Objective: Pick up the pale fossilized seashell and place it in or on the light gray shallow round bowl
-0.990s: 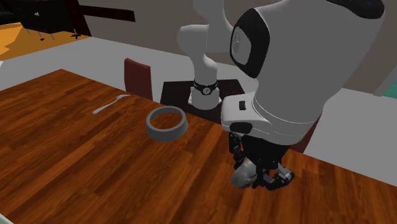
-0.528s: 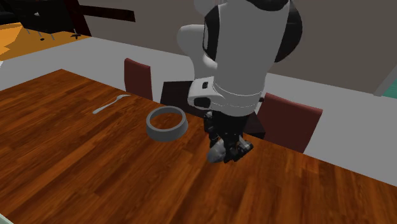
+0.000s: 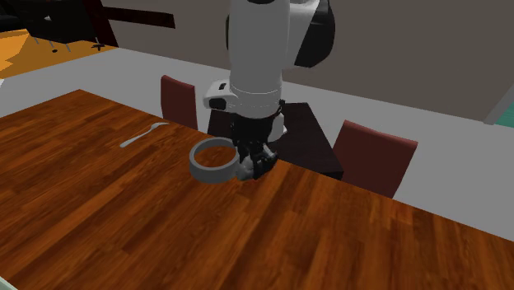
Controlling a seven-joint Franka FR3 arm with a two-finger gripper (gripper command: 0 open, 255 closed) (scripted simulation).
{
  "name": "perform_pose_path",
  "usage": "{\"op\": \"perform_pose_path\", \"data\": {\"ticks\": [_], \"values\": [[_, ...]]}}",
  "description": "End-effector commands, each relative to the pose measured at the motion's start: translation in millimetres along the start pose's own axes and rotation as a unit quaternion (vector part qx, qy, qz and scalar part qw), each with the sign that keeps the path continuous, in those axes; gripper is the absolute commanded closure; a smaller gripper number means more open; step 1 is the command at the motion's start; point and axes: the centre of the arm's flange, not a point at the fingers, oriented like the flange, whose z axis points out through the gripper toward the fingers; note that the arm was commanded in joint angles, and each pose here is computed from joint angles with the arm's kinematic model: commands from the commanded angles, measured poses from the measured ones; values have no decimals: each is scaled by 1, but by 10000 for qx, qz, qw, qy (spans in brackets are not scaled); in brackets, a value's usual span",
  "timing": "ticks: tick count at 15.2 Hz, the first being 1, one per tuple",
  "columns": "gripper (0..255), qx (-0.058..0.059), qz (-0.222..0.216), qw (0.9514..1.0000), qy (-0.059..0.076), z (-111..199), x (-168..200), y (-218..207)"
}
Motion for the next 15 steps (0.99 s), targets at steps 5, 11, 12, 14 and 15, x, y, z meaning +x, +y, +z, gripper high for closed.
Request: {"op": "perform_pose_path", "data": {"ticks": [5,11,12,14,15], "values": [[255,5,-6,10000,-2,3,4,79],[255,5,-6,10000,-2,10,9,158],[255,5,-6,10000,-2,11,9,171],[255,5,-6,10000,-2,13,11,192],[255,5,-6,10000,-2,18,10,192]]}}
